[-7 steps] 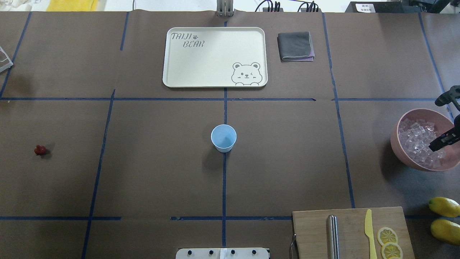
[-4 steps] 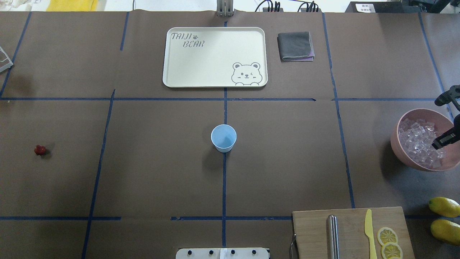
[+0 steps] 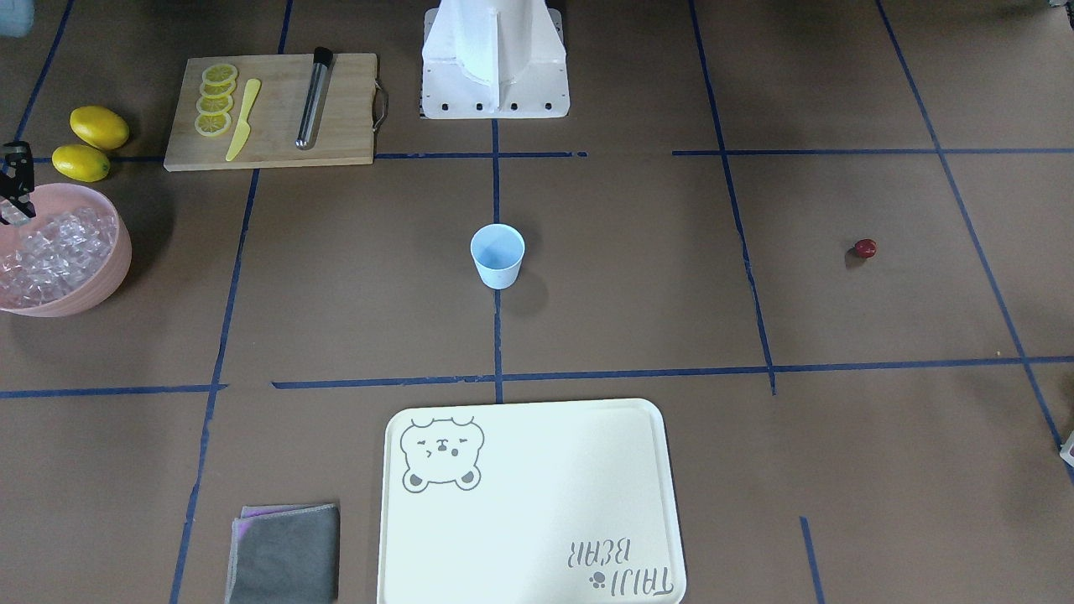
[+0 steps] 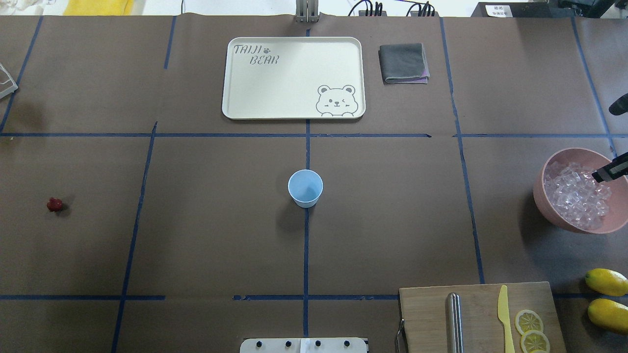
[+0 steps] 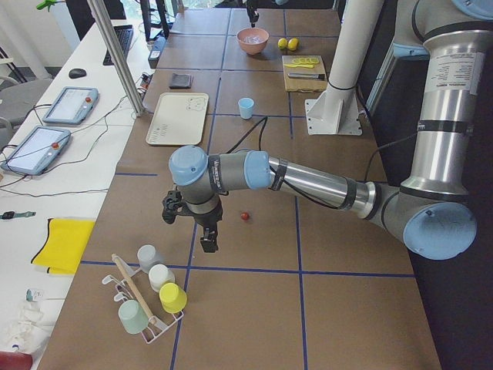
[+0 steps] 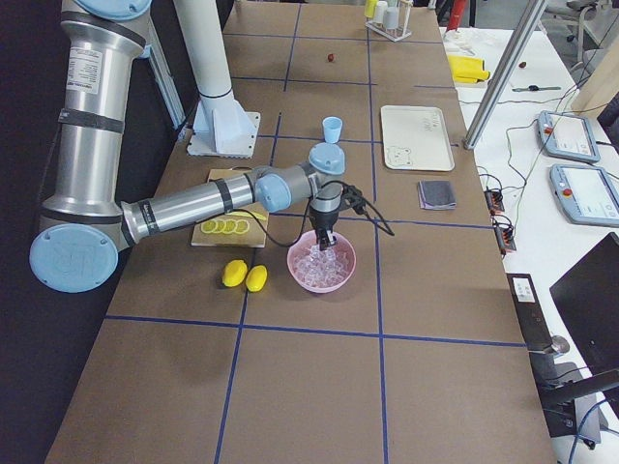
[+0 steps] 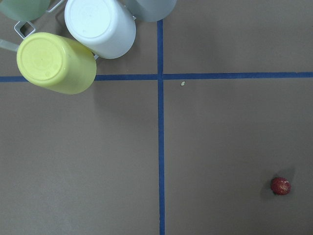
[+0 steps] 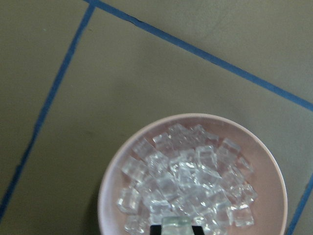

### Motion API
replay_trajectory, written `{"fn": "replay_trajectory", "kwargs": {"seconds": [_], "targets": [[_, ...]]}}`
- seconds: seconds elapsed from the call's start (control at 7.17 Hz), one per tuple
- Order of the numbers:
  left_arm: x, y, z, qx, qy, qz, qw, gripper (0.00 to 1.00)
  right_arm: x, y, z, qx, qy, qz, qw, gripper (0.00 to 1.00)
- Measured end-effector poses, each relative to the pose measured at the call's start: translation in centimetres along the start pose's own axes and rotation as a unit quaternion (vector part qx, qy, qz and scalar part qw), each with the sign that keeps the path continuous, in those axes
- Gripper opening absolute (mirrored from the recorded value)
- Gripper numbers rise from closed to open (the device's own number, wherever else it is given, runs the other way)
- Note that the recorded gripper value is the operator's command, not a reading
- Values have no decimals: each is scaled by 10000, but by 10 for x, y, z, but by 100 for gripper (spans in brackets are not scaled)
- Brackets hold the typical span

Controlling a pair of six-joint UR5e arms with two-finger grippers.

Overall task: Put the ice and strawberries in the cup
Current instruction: 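Carry the ice cube with the right gripper over the blue cup and release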

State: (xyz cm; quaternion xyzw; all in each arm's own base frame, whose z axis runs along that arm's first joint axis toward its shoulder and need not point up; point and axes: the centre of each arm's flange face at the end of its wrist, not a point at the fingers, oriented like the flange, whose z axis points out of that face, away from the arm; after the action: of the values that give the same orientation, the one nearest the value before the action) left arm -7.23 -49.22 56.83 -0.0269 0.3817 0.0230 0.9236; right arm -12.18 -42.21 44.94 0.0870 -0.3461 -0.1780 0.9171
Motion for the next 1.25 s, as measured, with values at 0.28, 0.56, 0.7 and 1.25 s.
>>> {"fn": "replay_trajectory", "kwargs": {"seconds": [0.28,0.56,0.7,1.25], "targets": [[3,7,-2,29,-5,34,10000,100,-89,-55,-45,149,-676,838,9941,0],[5,9,-3,61,-11,72,10000,100,-220,-110,-57,-6,-1309,1636,9778,0],[6,11,-5,81,-13,93,9999,100,-284,-136,-52,-79,-1410,1959,9704,0],[10,25,-6,117,-17,137,9998,100,-442,-211,22,133,-1572,2622,9520,0]]}}
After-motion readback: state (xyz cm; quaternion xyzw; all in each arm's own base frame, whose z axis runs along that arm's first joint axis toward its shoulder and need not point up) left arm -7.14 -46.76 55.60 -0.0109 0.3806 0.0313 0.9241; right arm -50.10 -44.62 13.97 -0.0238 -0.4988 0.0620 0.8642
